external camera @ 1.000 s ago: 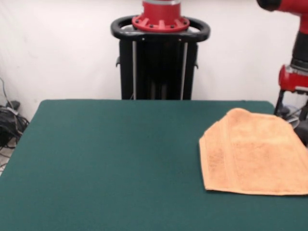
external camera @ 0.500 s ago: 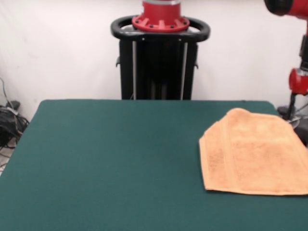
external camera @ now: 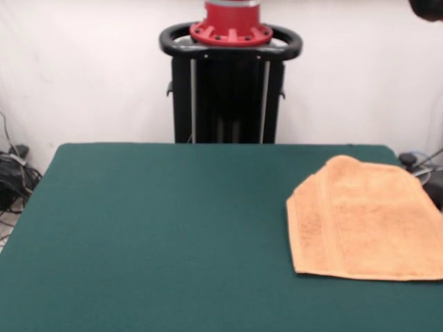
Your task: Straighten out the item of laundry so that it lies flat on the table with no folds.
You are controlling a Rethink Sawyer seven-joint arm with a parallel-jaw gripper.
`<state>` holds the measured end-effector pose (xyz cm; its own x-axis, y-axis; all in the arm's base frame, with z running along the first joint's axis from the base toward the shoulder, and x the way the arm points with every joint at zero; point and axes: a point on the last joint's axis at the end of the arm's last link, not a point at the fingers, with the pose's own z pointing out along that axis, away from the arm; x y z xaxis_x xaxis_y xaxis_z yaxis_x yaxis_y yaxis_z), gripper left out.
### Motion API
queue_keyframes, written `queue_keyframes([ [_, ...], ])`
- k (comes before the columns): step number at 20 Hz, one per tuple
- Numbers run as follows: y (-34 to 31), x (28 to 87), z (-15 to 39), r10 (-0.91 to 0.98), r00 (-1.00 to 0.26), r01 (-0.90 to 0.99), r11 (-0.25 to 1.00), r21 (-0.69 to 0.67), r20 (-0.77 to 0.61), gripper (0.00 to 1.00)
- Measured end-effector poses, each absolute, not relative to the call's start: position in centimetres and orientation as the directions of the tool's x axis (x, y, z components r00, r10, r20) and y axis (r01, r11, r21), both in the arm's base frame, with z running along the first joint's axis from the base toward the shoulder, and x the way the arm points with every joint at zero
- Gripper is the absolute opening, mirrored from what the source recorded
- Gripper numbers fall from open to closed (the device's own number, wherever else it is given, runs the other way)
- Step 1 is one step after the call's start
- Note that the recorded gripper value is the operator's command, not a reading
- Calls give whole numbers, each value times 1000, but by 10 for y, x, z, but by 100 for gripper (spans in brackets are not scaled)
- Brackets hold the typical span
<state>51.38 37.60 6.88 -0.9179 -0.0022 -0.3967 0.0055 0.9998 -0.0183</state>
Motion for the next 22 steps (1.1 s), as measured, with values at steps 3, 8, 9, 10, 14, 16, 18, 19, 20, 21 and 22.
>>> queue_keyframes([
  [3,381,511,71,-14,-913,-2,1000,-31,-409,100],
  [8,371,521,73,-5,-910,10,999,-33,-416,100],
  [9,353,533,72,15,-911,31,999,-32,-413,100],
  [10,347,537,72,21,-911,37,999,-32,-412,100],
  [14,301,562,68,56,-913,76,997,-32,-404,100],
  [16,285,569,66,67,-913,87,996,-33,-402,100],
  [18,266,576,64,75,-914,98,995,-37,-398,100],
  [19,259,578,62,78,-915,101,994,-39,-396,100],
  [20,249,581,61,80,-916,104,994,-41,-393,100],
  [21,243,582,60,80,-917,104,994,-42,-391,100],
  [22,237,584,59,79,-918,103,994,-42,-389,100],
])
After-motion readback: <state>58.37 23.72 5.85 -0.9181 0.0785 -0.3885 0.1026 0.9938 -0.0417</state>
